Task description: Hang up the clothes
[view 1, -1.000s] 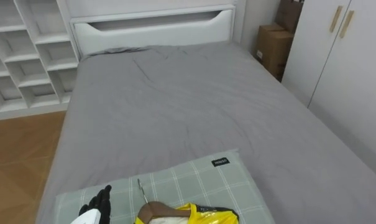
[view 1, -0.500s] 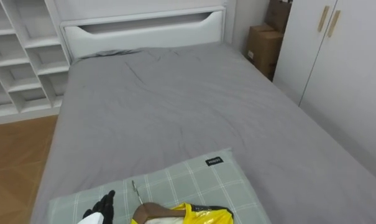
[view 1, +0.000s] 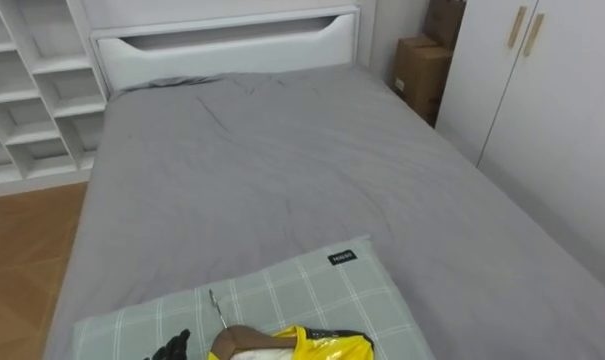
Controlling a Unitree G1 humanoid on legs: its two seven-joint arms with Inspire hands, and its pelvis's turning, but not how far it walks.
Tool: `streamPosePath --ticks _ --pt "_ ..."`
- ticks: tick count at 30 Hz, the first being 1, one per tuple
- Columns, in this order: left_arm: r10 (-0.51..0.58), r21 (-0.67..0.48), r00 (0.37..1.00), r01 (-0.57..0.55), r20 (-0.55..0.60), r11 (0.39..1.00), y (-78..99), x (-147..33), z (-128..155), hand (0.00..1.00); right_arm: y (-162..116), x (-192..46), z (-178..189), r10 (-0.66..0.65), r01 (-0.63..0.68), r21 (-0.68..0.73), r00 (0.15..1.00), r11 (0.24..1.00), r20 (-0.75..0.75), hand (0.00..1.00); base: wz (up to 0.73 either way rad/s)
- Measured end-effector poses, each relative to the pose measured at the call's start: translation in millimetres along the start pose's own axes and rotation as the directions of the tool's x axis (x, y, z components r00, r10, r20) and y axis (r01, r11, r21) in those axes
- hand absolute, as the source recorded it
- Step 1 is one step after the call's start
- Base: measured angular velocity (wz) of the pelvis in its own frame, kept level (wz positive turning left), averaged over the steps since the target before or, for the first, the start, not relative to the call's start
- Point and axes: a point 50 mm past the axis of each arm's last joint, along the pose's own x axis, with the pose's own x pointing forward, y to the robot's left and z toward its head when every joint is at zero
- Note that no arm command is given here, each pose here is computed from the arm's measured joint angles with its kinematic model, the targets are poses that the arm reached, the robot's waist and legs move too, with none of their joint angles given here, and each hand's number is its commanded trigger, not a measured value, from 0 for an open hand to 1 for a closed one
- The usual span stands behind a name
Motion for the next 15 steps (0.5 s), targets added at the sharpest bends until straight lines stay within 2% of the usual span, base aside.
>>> streamPosePath --ticks 7,15 --pt "-0.018 0.017 0.999 0.019 -0.04 1.0 -3.4 -1.6 -10.8 0.0 -1.8 0.0 1.1 -0.012 0.012 -0.002 1.0 1.0 0.002 0.0 0.0" --pt "0.03 0.024 1.0 -0.03 -0.006 0.999 10.1 10.9 -0.8 0.0 -6.3 0.1 5.7 -0.016 0.016 -0.029 1.0 0.999 0.005 0.0 0.0"
